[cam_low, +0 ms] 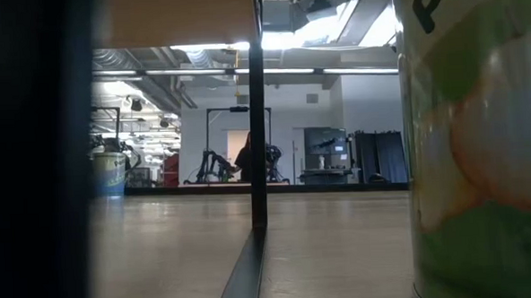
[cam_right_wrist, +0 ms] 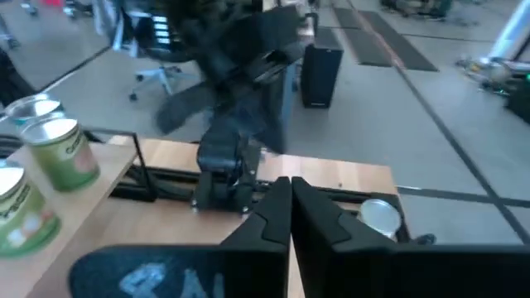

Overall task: Pick and place cans onto a shelf
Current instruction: Put the canned peas on the shelf

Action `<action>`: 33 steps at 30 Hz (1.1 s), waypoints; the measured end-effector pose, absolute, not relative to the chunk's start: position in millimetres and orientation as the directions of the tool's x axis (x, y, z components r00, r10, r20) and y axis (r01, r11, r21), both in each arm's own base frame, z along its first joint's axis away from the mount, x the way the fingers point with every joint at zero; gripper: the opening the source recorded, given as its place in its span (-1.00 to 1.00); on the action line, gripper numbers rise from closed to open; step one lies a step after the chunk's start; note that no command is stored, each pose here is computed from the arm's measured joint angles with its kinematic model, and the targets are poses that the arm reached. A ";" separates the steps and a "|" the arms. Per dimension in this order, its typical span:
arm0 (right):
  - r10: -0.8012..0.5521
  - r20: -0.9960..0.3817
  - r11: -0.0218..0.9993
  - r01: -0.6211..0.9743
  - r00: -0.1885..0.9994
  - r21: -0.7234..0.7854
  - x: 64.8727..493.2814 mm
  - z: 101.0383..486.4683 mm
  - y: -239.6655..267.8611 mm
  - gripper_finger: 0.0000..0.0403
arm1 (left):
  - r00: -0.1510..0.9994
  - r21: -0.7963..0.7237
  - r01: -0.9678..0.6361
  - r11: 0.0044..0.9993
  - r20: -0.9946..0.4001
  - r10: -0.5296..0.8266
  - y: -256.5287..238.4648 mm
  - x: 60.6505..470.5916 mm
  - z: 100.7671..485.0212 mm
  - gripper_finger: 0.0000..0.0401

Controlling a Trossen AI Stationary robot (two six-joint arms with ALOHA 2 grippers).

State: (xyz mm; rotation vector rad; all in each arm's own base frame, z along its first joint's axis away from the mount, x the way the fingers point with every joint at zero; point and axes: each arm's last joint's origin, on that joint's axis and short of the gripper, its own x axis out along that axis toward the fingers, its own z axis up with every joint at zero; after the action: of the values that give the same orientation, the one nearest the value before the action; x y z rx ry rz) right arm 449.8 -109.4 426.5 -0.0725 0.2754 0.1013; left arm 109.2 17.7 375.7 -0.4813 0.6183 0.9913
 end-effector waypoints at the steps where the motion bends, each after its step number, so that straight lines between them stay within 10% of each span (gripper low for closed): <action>1: 0.104 -0.264 0.990 -0.124 0.959 -0.060 453.1 423.3 -113.5 -0.95 | 0.383 -0.086 -0.891 0.445 -0.670 0.637 21.0 108.5 375.8 -1.00; 13: 0.171 -0.044 0.978 -0.175 0.984 -0.111 498.6 385.7 -144.2 -0.95 | 0.223 0.005 -0.952 0.305 -0.670 0.708 47.1 101.0 376.0 -1.00; 33: 0.167 -0.077 0.983 -0.172 0.983 -0.068 511.4 360.3 -153.1 -0.95 | -0.216 0.149 -0.976 -0.158 -0.735 0.643 141.9 123.0 345.2 -1.00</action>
State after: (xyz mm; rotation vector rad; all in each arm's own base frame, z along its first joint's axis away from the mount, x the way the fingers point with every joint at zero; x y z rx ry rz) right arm 511.4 -153.1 360.3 -0.0747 0.0710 0.1707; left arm 123.0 141.9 345.2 -0.6219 0.7405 1.6761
